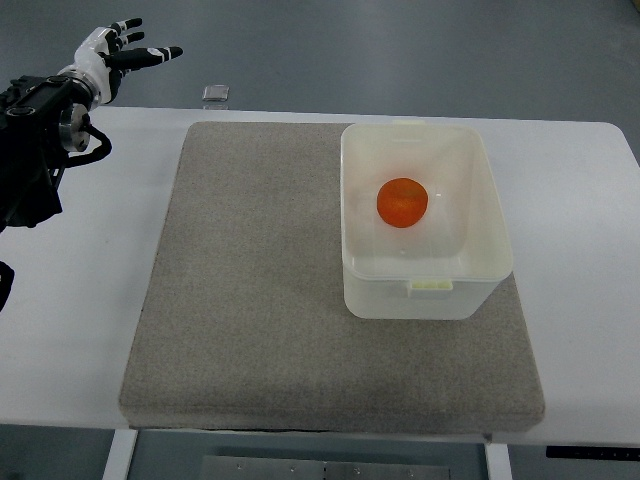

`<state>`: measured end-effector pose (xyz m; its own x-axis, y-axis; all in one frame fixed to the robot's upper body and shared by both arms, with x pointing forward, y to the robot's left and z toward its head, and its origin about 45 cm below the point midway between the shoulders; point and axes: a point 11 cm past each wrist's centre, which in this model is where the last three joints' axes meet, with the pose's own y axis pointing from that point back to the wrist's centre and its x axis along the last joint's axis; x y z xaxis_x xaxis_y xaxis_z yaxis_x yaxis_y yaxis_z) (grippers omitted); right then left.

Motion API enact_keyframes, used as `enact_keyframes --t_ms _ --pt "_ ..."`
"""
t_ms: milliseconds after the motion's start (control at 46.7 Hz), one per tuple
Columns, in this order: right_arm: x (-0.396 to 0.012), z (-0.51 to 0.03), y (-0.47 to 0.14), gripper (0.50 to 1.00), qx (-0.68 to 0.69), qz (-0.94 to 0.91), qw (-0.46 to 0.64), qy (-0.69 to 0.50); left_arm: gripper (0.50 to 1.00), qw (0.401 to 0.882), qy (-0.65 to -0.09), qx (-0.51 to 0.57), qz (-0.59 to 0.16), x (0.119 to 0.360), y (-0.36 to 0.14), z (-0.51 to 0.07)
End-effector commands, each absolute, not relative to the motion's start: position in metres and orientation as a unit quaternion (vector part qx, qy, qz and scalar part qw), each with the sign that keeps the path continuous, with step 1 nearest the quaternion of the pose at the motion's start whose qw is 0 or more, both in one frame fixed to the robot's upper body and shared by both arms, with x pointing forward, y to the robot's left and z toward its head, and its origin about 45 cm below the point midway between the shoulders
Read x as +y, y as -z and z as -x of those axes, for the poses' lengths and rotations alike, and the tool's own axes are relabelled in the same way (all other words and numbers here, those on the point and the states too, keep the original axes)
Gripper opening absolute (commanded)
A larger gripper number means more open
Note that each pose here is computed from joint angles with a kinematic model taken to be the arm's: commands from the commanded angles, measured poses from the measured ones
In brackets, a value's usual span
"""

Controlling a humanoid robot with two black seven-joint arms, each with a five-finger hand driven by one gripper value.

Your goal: Put orange in box with left hand

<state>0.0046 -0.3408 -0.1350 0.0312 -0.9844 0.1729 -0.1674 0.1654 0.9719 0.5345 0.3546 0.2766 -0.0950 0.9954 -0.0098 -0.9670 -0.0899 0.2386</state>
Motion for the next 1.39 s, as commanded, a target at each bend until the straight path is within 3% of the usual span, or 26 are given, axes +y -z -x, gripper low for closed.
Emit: enact_keyframes --t_ms 0,107,450,621,1370 --pt "-0.341 -0.005 0.135 0.926 -0.569 -0.506 0.509 0.401 0.894 0.664 -0.735 0.135 -0.020 0.354 -0.275 -0.534" --pt "-0.341 -0.005 0.135 0.926 -0.569 -0.506 0.509 0.401 0.894 0.655 -0.735 0.174 0.034 0.354 -0.270 -0.532" --pt "-0.341 -0.005 0.135 0.926 -0.569 -0.506 0.509 0.401 0.904 0.668 -0.711 0.192 0.103 0.329 -0.269 -0.535" --pt "-0.341 -0.005 0.135 0.926 -0.568 -0.507 0.509 0.402 0.939 0.668 -0.712 0.191 0.104 0.328 -0.269 -0.535" --pt "-0.341 -0.001 0.135 0.926 -0.567 -0.504 0.510 0.405 0.958 0.648 -0.736 0.161 0.115 0.336 -0.280 -0.537"
